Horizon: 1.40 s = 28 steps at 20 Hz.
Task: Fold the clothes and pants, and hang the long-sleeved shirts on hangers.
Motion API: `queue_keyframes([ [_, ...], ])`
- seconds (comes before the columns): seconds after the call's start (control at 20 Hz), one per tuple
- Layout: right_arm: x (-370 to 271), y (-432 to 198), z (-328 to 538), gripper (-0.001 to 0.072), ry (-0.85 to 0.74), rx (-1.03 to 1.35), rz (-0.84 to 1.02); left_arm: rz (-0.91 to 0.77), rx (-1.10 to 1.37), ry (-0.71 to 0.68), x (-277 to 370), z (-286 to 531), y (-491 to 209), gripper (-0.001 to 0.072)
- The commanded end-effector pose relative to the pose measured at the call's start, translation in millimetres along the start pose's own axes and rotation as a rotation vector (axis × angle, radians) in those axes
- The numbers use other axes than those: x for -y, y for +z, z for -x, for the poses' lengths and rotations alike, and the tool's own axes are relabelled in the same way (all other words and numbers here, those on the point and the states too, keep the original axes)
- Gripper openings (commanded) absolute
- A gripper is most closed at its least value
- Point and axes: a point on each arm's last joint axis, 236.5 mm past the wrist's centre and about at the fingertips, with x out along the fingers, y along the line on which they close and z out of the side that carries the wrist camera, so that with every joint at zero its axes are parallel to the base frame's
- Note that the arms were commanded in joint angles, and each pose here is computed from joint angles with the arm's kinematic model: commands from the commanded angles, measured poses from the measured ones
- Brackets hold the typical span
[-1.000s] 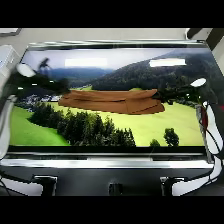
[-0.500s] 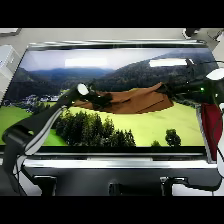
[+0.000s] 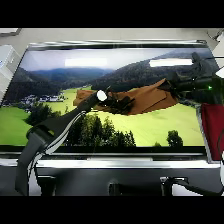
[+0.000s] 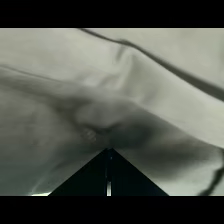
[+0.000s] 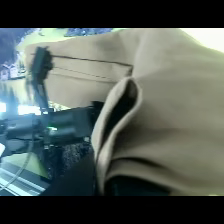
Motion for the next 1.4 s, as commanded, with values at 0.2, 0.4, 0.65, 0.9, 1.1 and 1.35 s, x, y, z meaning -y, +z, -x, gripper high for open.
queue_keyframes([
  [0.2, -28, 4, -12, 0.0035, 0.055, 0.035, 0.023, -0.019, -0.087, 0.002, 10, -9, -19, 0.0011],
  [0.4, -55, 6, -31, 0.0035, 0.080, 0.072, 0.052, -0.134, -0.040, 0.228, -39, 75, 31, 0.0011],
  [0.65, -99, 3, -67, 0.0035, 0.154, 0.098, 0.079, -0.204, 0.162, 0.370, -70, 258, 108, 0.0012],
  [0.9, -152, -18, -130, 0.0035, 0.228, 0.031, 0.114, -0.122, 0.354, 0.357, -81, 382, 134, 0.0013],
  [1.1, -166, -34, -183, 0.0035, 0.236, -0.024, 0.097, -0.068, 0.424, 0.368, -100, 434, 139, 0.0013],
  [1.35, -155, -38, -242, 0.0035, 0.245, -0.036, 0.013, -0.051, 0.413, 0.392, -120, 452, 137, 0.0014],
])
